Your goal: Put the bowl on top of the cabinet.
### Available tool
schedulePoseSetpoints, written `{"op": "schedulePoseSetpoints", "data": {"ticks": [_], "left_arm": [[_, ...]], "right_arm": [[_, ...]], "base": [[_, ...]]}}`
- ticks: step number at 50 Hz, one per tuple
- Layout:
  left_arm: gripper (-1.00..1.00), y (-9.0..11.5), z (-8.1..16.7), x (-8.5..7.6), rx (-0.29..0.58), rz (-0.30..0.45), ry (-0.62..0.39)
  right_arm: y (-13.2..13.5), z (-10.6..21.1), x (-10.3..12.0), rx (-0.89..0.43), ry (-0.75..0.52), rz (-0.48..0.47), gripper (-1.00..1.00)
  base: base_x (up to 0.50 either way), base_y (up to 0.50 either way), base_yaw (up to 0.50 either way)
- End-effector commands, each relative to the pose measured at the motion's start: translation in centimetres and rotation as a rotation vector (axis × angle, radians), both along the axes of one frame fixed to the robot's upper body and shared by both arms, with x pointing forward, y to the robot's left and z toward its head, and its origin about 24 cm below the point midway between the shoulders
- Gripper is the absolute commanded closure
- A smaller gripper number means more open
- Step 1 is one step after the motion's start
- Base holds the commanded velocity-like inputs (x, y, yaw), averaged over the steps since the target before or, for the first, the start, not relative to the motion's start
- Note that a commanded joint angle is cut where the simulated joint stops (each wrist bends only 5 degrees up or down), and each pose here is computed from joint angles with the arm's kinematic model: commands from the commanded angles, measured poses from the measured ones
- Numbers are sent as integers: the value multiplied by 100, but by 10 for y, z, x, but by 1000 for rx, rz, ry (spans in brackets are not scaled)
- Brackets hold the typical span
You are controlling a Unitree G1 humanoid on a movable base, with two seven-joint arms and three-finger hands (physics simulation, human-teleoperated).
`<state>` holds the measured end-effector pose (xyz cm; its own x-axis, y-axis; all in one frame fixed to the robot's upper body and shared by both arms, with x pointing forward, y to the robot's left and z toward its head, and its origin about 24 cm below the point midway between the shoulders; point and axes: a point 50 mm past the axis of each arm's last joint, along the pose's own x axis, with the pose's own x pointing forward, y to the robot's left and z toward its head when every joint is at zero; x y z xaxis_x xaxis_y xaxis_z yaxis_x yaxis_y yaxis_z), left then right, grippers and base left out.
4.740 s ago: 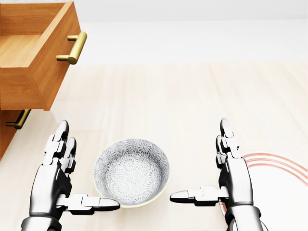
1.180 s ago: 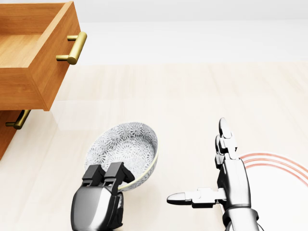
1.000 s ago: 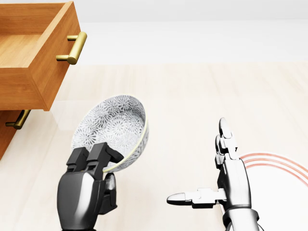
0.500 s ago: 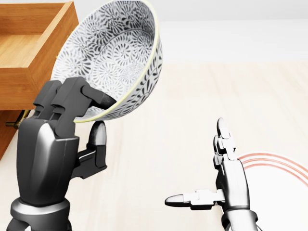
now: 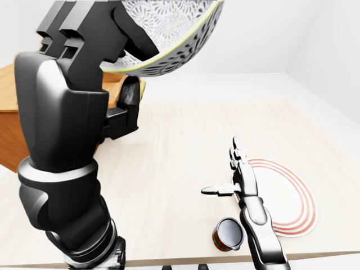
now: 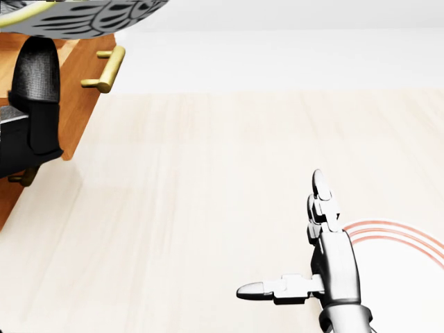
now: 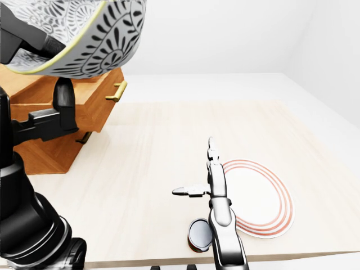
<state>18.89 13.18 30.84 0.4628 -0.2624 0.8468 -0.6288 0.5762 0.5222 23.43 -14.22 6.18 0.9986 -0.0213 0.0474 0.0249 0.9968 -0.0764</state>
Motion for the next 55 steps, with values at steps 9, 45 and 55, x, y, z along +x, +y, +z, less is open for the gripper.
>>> {"op": "schedulePoseSetpoints", "data": {"ticks": [9, 45, 55], "left_arm": [[98, 30, 67, -37, 161, 58, -313], [99, 142, 84, 11, -107, 383, -180], [100, 190, 86, 28, -236, 537, -130]], "right_arm": [[1, 1, -2, -3, -3, 1, -100], [2, 0, -2, -13, -4, 4, -100], [2, 0, -2, -16, -4, 3, -100]], "base": [[0, 0, 0], [0, 0, 0], [0, 0, 0]]}}
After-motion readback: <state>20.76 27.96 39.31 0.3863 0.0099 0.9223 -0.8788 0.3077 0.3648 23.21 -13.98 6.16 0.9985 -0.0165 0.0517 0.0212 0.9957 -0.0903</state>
